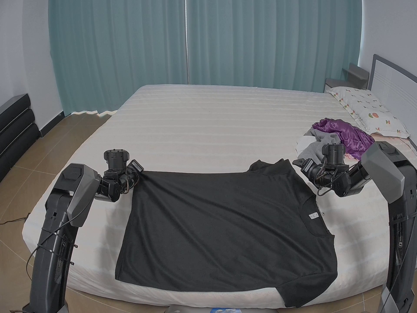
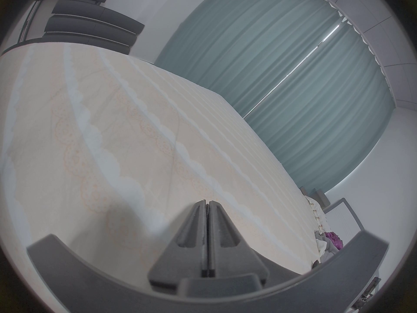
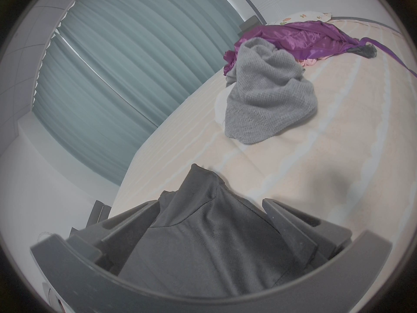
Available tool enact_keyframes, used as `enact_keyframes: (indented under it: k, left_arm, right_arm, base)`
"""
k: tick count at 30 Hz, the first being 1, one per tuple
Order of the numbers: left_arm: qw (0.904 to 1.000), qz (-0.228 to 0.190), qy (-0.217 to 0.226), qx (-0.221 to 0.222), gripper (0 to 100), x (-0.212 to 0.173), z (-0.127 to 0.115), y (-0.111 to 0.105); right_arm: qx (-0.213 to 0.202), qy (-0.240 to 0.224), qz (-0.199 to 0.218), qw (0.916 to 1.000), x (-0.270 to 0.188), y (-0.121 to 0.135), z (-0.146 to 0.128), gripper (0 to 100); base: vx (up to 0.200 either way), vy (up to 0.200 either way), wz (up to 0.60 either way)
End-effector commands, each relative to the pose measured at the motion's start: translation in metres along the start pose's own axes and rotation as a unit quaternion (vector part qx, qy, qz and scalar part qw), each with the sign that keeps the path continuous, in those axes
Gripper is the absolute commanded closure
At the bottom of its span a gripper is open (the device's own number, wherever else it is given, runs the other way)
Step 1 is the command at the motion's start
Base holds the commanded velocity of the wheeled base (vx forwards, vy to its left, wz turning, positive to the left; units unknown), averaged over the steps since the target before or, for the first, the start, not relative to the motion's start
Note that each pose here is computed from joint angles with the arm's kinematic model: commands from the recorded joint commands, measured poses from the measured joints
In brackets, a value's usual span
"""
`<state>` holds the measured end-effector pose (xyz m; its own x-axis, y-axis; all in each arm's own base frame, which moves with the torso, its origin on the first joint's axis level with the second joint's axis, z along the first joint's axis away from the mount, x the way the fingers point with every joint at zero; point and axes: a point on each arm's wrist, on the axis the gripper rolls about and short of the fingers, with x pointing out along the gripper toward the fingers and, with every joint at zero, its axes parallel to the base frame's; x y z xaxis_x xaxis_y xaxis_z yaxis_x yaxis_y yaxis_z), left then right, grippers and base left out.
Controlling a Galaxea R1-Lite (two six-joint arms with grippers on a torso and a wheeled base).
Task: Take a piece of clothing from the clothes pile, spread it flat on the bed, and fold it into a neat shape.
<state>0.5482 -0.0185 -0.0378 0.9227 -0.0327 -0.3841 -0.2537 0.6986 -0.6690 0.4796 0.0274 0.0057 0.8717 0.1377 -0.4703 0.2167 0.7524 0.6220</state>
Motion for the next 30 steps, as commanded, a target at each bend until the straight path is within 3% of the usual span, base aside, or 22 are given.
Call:
enact_keyframes:
  k: [1,14,15,30]
  left_arm:
    - [1.0,-0.001,-0.001,0.0,100,-0.001,0.001,-0.001]
    - [1.0,0.002,0.004,0.002,100,-0.002,-0.003,-0.001]
    - [1.0,0.002,0.004,0.002,100,-0.002,-0.003,-0.001]
    - [0.9999,-0.009,-0.007,0.007,100,0.001,-0.003,-0.001]
  right_arm:
    - [-0.001,0.012,-0.008,0.9999,0.021,-0.008,-0.012,0]
    - [0.003,-0.009,-0.023,0.9997,0.05,-0.024,-0.015,0]
    - [0.003,-0.01,-0.024,0.9997,0.05,-0.025,-0.014,100]
    - [0.014,-0.056,-0.007,0.9983,0.051,-0.018,0.0,100]
  base:
    - [0.0,0.0,0.0]
    - [0.0,0.0,0.0]
    - [0.0,0.0,0.0]
    - [0.0,0.0,0.0]
